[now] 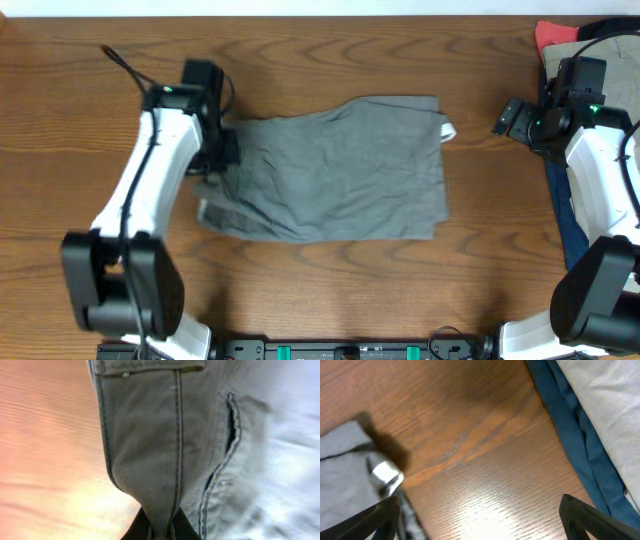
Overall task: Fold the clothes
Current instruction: 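Fold the left end of the trousers rightward over the middle with the left gripper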
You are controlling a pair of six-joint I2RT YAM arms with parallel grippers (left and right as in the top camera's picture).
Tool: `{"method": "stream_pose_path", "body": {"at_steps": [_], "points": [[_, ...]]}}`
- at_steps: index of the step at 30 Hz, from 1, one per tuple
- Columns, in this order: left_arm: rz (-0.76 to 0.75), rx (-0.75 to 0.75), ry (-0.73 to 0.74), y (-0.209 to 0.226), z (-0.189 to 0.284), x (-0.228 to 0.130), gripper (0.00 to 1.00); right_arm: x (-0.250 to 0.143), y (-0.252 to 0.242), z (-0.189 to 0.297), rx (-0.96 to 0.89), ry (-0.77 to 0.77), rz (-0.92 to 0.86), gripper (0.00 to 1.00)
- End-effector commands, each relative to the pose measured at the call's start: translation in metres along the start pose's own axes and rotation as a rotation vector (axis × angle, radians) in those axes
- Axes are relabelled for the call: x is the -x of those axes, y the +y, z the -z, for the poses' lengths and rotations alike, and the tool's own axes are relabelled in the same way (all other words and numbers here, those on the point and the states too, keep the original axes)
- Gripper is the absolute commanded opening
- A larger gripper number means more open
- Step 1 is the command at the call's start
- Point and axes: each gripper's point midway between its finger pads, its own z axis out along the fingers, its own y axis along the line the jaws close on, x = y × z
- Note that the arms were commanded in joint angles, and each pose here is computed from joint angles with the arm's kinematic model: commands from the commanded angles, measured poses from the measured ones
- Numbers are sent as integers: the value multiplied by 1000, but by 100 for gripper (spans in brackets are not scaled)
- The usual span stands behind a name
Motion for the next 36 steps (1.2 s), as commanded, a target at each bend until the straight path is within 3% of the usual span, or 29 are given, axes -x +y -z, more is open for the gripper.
{"method": "stream_pose_path", "body": {"at_steps": [1,10,19,27,36], "points": [[0,5,-106,1,43,10,6,8,-1,4,-8,-23,5,99],[-97,-102,-250,-34,110,-5,6,8,-1,4,-8,-23,5,99],[-219,-282,-353,-118,146,-17,6,8,-1,4,-8,-23,6,99],[-302,-355,-333,-194,124,-28,6,8,-1,4,-8,-23,5,99],[-357,-328,-253,-254,50,-22,6,7,0,4,-7,-22,8,99]]}}
